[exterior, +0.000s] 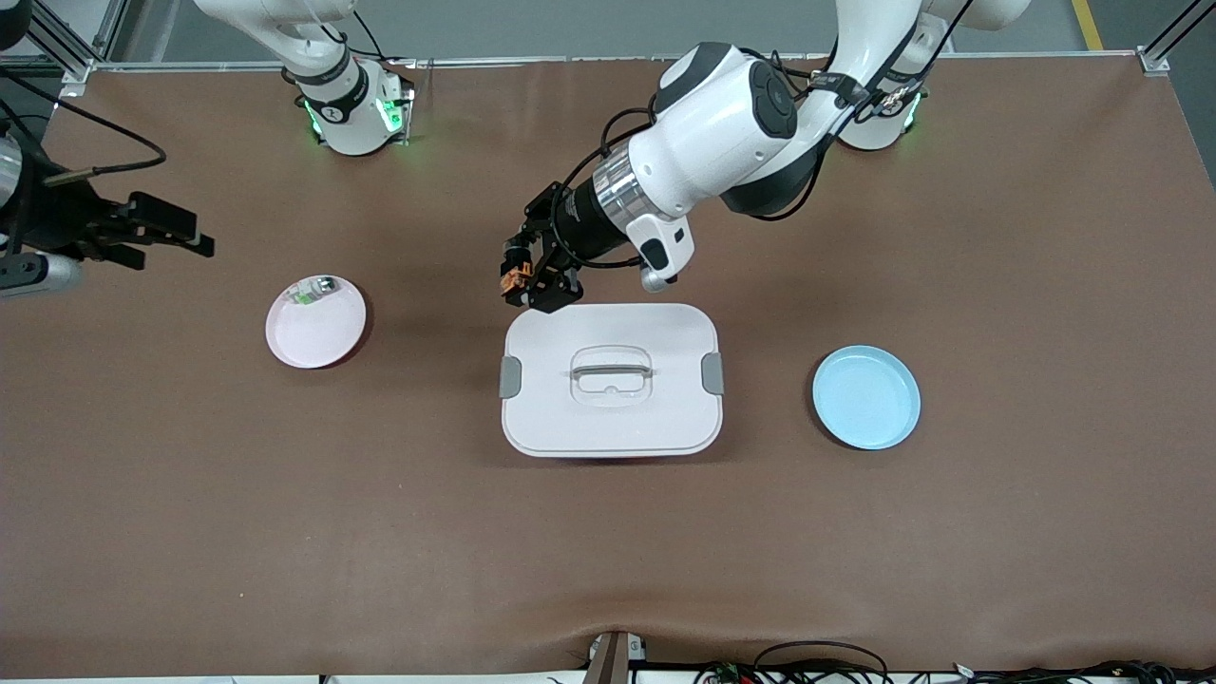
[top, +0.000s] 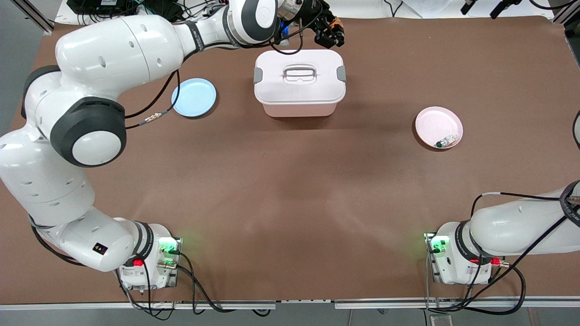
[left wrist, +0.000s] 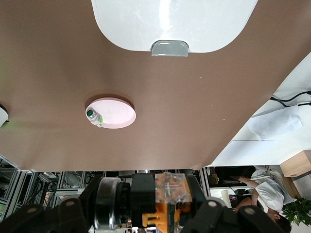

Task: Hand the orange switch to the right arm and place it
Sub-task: 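Reach the right gripper toward the switch held by the left gripper, then close the right gripper on the switch beside the left gripper, then open the left gripper and withdraw it while the right gripper carries the switch, then lower the switch onto the pink plate with the right gripper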

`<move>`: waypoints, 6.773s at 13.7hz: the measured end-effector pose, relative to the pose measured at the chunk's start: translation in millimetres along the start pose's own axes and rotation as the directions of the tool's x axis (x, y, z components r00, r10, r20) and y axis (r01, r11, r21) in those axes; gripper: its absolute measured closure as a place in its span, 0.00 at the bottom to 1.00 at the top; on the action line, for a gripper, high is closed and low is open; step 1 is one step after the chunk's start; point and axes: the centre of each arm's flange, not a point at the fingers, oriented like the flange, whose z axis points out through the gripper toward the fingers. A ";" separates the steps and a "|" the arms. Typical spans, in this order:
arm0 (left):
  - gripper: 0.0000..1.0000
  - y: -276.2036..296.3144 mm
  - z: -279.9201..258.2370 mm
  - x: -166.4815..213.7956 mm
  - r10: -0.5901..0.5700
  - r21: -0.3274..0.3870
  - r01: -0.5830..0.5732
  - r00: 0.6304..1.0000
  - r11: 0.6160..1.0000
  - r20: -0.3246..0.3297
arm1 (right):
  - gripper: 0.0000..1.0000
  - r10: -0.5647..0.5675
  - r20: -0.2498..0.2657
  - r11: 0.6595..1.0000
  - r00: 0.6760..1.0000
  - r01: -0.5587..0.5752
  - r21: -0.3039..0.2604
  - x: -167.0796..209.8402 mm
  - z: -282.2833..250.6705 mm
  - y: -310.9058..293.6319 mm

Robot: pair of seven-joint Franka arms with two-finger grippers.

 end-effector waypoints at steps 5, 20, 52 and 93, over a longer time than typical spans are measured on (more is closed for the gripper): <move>0.27 0.0 -0.8 -1.5 0.005 -0.003 -0.005 1.000 1.000 0.000 | 0.00 -0.070 -0.006 0.977 0.998 0.069 0.203 6.1 23.2 -65.5; 0.27 1.2 -1.2 -1.1 0.006 -0.005 -0.006 1.000 1.000 -0.001 | 0.00 -0.006 -0.142 0.932 0.990 0.057 0.358 36.7 106.9 -212.1; 0.27 -0.9 4.6 5.4 0.002 0.005 -0.002 1.000 1.000 -0.015 | 0.57 0.067 -0.113 0.905 0.991 -0.013 0.426 28.0 159.7 -257.8; 0.00 151.1 -291.9 238.0 0.972 0.620 -0.755 0.225 0.214 -0.061 | 0.57 -0.938 0.227 0.236 0.263 0.961 -0.142 -18.9 273.7 17.0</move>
